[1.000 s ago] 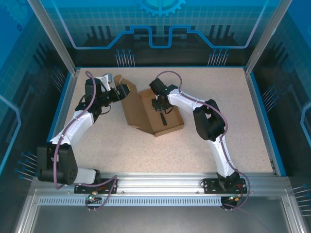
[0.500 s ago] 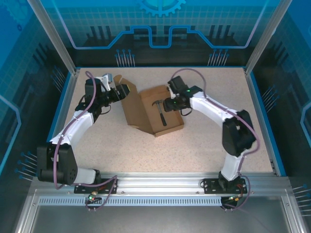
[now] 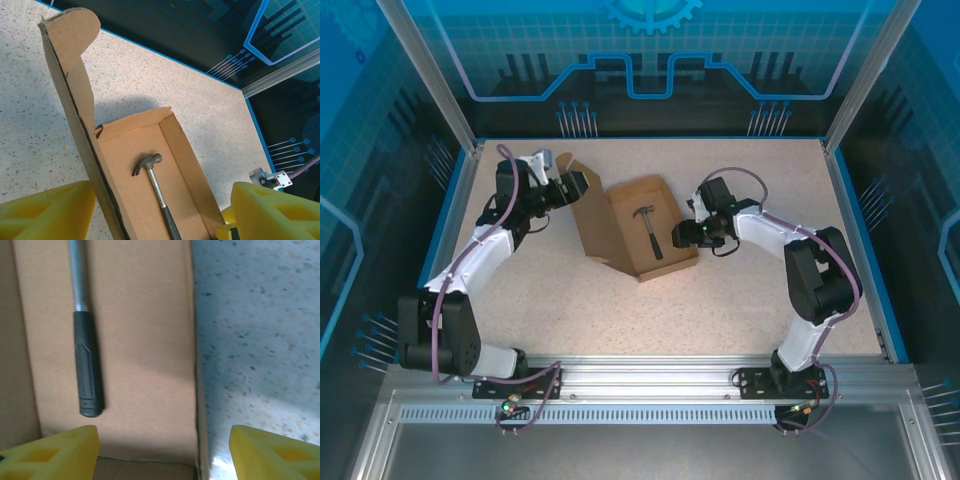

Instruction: Fold the paper box

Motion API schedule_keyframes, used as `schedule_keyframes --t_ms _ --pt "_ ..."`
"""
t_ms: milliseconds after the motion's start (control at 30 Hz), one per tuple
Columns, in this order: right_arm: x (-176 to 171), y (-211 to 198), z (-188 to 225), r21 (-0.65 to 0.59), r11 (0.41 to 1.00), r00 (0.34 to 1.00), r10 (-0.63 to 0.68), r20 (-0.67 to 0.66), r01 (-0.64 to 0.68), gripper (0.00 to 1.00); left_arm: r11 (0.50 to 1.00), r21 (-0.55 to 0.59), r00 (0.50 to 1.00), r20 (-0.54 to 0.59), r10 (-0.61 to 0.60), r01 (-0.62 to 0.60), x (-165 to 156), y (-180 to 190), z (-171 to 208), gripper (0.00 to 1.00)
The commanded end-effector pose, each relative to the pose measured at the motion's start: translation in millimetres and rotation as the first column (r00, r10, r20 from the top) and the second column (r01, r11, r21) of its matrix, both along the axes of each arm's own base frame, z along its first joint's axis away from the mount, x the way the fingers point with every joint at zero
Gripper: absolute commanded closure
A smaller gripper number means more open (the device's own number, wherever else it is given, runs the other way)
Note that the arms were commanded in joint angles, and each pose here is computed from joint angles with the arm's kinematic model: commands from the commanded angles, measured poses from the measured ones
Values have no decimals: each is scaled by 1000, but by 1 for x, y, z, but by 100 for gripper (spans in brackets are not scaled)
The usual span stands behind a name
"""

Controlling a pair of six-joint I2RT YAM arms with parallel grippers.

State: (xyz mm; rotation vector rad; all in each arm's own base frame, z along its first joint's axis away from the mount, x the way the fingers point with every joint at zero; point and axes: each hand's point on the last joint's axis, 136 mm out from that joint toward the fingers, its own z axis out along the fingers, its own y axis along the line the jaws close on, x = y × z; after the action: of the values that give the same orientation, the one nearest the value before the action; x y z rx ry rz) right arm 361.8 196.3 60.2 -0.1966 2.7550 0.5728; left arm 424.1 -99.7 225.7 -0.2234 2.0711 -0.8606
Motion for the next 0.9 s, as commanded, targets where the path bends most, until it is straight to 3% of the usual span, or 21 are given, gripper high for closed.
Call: schedule_keyframes --t_ms 0,867 --pt "-6 19 1 81 996 1000 24 1 -24 30 999 -29 999 38 -29 30 8 -9 16 27" --pt "-40 93 17 153 987 997 46 61 -55 29 981 48 981 18 -191 190 46 -62 17 27"
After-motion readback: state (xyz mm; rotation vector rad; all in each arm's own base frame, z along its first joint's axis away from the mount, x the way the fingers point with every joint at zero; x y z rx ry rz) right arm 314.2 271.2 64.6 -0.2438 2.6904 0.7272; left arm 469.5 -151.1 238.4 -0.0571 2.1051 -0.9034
